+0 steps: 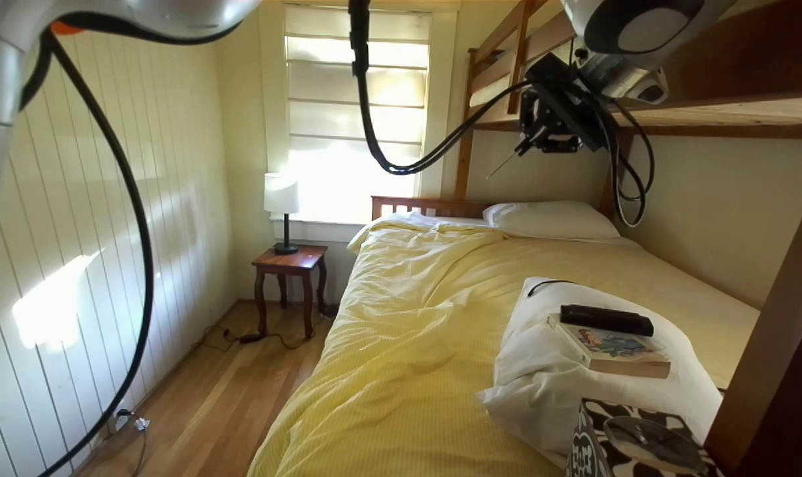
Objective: Hang the clothing hanger on the bed
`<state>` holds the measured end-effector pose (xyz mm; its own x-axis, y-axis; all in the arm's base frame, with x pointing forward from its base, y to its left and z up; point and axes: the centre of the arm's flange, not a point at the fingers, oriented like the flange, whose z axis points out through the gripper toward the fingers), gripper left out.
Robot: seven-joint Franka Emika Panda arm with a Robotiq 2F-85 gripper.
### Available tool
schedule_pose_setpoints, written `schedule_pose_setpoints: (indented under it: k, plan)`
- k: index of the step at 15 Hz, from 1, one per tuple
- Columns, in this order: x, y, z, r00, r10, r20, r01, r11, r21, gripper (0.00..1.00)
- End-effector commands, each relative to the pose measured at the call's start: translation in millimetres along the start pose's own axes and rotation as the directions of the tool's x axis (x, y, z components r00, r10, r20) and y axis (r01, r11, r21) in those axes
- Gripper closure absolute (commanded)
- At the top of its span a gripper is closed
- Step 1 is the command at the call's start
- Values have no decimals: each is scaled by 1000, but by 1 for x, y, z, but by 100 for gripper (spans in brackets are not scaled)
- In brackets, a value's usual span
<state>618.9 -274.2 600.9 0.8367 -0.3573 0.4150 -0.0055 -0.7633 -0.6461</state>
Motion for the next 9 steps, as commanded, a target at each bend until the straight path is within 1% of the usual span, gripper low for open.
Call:
schedule_pose_setpoints:
  k: [1,3,9]
  plan:
    - [3,-5,3,999,33,12,-33,999,-17,99]
    - [3,-9,0,1000,1,5,-1,999,-32,99]
    - [10,-22,-22,994,-60,-95,56,998,-41,99]
